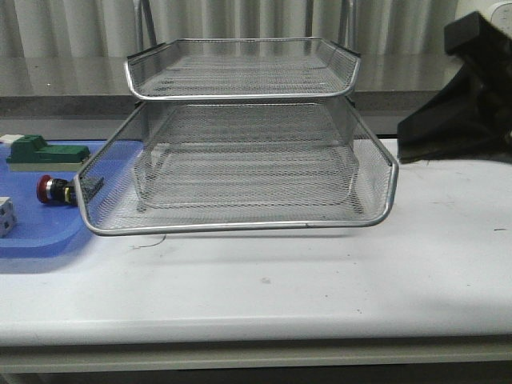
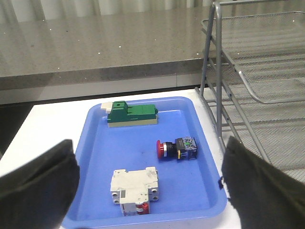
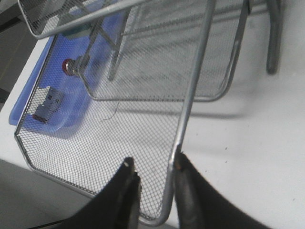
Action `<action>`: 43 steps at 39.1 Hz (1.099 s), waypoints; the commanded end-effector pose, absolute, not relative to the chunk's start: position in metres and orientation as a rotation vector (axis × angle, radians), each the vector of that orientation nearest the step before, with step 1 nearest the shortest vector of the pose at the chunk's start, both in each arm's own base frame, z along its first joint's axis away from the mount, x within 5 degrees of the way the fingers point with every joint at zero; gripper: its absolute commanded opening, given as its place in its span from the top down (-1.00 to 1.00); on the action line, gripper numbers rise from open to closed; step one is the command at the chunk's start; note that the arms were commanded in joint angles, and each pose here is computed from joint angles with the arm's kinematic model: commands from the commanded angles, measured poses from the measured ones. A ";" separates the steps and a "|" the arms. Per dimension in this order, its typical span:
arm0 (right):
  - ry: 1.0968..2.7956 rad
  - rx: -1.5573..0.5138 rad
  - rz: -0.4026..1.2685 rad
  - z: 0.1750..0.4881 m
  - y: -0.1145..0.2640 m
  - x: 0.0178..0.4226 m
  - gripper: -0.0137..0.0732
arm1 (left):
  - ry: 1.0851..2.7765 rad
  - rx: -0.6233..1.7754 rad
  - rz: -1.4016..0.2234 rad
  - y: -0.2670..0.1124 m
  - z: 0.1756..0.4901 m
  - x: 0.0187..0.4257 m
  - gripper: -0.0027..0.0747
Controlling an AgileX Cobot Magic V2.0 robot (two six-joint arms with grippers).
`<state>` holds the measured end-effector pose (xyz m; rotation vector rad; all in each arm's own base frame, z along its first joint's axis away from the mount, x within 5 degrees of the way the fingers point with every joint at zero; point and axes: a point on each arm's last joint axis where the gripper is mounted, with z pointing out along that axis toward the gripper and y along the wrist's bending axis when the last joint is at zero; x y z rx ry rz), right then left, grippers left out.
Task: Place button on rack with both arms
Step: 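Pull the middle mesh tier outward toward the robot with the right gripper, then release the tier and withdraw the right gripper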
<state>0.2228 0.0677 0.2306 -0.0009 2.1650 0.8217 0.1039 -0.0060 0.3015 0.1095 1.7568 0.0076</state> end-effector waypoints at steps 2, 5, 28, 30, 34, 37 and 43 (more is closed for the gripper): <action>2.086 -0.082 0.783 0.270 0.068 0.222 0.56 | 1.654 0.096 -0.001 -0.006 0.320 0.106 -0.56; 2.098 -0.151 0.731 0.285 0.067 0.223 0.67 | 1.654 0.096 -0.001 -0.006 0.320 0.106 -0.56; 2.156 -0.193 0.023 0.326 0.022 0.177 0.94 | 1.654 0.096 -0.001 -0.006 0.320 0.106 -0.56; 2.102 -0.182 0.037 0.324 0.021 0.166 0.94 | 1.654 0.096 -0.001 -0.006 0.320 0.106 -0.56; 2.034 -0.161 0.066 0.312 0.019 0.143 0.94 | 1.654 0.096 -0.001 -0.006 0.320 0.106 -0.56; 1.985 -0.139 0.097 0.305 0.017 0.121 0.94 | 1.654 0.096 -0.001 -0.006 0.320 0.106 -0.56; 1.912 -0.132 0.106 0.288 0.013 0.085 0.94 | 1.654 0.096 -0.001 -0.006 0.320 0.106 -0.56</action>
